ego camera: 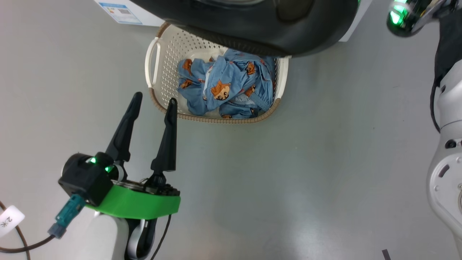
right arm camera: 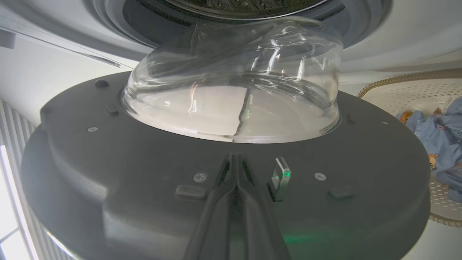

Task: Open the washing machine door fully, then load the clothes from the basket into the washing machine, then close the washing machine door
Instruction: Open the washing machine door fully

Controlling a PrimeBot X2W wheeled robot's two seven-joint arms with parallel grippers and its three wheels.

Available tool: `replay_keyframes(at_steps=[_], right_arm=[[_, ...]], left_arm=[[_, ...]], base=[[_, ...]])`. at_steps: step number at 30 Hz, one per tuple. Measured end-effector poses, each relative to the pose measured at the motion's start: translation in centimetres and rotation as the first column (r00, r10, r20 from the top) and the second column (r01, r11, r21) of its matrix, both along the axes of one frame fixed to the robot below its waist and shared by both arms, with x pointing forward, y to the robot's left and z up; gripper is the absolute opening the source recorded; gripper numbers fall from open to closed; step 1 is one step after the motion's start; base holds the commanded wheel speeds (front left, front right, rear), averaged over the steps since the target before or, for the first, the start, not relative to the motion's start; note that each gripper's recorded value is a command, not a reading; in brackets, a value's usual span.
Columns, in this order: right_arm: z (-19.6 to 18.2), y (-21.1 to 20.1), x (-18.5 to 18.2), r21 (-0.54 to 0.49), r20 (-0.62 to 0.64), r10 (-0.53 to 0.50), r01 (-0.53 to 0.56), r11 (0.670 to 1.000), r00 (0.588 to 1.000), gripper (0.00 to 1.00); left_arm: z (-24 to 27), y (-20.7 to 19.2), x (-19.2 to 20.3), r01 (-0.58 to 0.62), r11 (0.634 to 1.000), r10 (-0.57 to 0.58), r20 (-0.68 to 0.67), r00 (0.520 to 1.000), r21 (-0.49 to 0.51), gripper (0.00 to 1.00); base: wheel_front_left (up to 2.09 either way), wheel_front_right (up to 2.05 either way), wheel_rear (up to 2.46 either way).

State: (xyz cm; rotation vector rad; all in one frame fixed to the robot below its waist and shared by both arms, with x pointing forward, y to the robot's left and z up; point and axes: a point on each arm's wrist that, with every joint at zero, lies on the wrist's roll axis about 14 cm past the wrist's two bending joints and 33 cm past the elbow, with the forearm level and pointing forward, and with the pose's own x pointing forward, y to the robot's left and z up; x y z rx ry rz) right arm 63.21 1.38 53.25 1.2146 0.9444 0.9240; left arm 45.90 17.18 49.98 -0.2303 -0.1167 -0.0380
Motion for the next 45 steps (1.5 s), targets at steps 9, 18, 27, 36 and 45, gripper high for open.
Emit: replay_keyframes(at_steps=[9, 18, 27, 36, 45], right_arm=[[-0.5, 1.6, -5.0, 0.031, -0.039, 0.208, -0.207, 0.978, 0.977, 0.0], [-0.7, 3.5, -9.6, 0.072, -0.009, 0.315, -0.313, 0.947, 0.949, 0.0], [-0.4, 6.8, -13.8, 0.119, 0.029, 0.395, -0.396, 0.911, 0.918, 0.0], [-0.5, 9.7, -17.8, 0.15, 0.026, 0.461, -0.46, 0.875, 0.887, 0.0], [-0.3, 10.8, -19.7, 0.176, 0.015, 0.475, -0.47, 0.865, 0.88, 0.0]], left_arm=[[1.5, -0.2, -0.5, 0.008, 1.0, -0.008, 0.037, 0.999, 0.003, 1.0], [2.3, -0.2, -1.4, 0.008, 1.0, -0.008, 0.049, 0.999, 0.001, 1.0], [2.2, 0.3, -2.2, -0.009, 1.0, 0.009, 0.036, 0.999, 0.003, 1.0], [2.7, 1.2, -2.8, -0.043, 0.999, 0.042, 0.043, 0.998, 0.01, 1.0], [2.8, 1.9, -3.5, -0.064, 0.998, 0.063, 0.038, 0.997, 0.013, 1.0]], base=[[0.0, 0.0, 0.0], [0.0, 0.0, 0.0], [0.0, 0.0, 0.0], [0.0, 0.0, 0.0], [0.0, 0.0, 0.0]])
